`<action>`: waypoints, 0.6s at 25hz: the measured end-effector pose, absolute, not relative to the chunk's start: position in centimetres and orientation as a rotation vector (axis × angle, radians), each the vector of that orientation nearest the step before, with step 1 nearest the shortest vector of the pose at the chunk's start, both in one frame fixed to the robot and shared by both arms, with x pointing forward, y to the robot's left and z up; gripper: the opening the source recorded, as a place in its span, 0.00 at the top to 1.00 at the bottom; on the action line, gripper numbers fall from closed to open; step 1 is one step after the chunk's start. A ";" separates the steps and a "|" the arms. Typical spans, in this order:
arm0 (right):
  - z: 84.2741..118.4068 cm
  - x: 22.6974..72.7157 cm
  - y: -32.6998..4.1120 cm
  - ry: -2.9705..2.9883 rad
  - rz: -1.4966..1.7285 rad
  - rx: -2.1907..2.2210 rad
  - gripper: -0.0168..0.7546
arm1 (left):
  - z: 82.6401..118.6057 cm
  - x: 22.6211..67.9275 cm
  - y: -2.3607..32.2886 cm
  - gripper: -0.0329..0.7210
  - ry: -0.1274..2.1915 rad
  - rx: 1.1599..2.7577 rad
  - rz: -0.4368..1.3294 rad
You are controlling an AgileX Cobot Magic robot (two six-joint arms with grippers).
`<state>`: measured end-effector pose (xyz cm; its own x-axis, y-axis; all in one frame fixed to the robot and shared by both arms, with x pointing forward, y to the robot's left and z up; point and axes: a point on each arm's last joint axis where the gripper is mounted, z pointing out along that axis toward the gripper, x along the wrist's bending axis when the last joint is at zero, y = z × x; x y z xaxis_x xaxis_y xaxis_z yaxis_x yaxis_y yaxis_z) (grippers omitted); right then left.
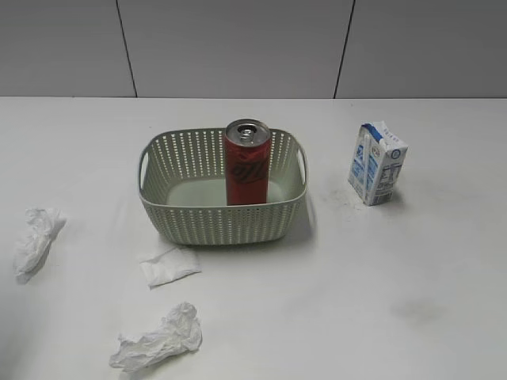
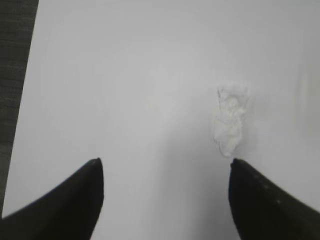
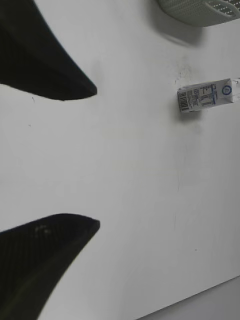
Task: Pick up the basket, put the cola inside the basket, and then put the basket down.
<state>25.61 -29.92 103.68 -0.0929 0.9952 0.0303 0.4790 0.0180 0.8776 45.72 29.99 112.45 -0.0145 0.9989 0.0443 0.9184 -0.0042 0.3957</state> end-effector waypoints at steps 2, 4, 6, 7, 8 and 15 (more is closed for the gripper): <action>103.7 25.6 -29.9 1.645 1.008 1.527 0.32 | 111.0 43.6 30.1 0.17 2.026 2.019 0.454; 103.7 25.6 -29.9 1.645 1.008 1.526 0.35 | 110.0 41.4 30.1 0.17 2.015 2.009 0.466; 103.7 25.6 -29.9 1.644 1.008 1.527 0.38 | 108.6 39.4 30.1 0.17 2.007 2.003 0.471; 103.7 25.6 -29.9 1.644 1.008 1.527 0.39 | 108.2 38.5 30.1 0.17 1.997 1.992 0.482; 103.7 25.6 -29.9 1.644 1.008 1.527 0.39 | 107.6 37.5 30.1 0.17 1.989 1.982 0.485; 103.7 25.6 -29.9 1.644 1.008 1.527 0.41 | 104.6 32.3 30.2 0.18 1.928 1.915 0.551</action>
<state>25.61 -29.92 103.68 -0.0922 0.9953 0.0311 0.4791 0.0170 0.8776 32.34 30.19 104.59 -0.0109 0.9998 0.0147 0.8565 0.0017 0.5161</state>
